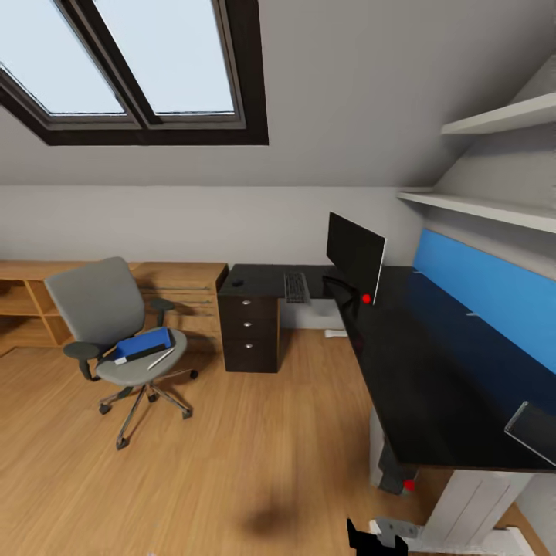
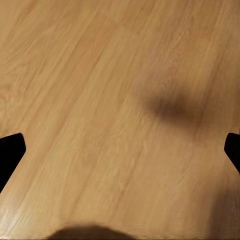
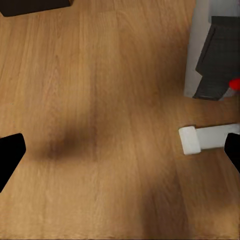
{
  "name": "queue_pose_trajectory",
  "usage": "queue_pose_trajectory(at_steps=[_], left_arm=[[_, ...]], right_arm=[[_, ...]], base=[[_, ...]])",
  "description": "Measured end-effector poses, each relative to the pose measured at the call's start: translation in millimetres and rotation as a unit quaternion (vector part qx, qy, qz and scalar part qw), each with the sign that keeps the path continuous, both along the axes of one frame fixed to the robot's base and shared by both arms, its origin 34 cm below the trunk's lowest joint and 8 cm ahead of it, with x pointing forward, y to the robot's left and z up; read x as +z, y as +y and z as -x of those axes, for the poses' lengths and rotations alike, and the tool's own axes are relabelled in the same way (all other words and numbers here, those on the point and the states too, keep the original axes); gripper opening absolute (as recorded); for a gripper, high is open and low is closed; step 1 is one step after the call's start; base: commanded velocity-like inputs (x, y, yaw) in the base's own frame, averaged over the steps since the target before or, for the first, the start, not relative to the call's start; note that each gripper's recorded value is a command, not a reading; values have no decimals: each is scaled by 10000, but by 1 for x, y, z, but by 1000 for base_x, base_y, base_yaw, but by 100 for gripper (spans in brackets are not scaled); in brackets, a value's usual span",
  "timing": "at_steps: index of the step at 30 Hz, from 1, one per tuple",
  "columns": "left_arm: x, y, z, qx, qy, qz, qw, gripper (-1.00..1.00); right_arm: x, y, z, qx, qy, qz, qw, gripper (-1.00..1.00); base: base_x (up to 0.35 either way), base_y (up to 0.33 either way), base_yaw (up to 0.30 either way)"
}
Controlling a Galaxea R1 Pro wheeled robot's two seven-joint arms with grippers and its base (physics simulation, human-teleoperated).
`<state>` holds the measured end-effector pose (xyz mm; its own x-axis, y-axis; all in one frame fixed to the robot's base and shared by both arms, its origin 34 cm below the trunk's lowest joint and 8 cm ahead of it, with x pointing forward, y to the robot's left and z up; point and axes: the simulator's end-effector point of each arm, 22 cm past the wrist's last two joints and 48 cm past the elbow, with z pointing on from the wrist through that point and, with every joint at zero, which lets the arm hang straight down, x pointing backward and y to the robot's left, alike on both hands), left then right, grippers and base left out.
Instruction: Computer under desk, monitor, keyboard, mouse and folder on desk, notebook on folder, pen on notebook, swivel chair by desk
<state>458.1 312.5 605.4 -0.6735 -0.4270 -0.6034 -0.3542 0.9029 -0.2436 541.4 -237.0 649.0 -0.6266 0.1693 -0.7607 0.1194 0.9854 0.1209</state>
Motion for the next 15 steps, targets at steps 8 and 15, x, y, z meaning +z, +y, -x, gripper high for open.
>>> queue_pose_trajectory(at_steps=[8, 15], left_arm=[[0, -2, 0, -20, 10, 28, 10000, 100], [0, -4, 1, -36, 12, 36, 10000, 100]], right_arm=[[-7, -6, 11, -12, 138, 38, 9999, 100], [-8, -11, 12, -24, 147, 65, 9999, 100]], base=[[-270, -160, 0], [-126, -292, 0]])
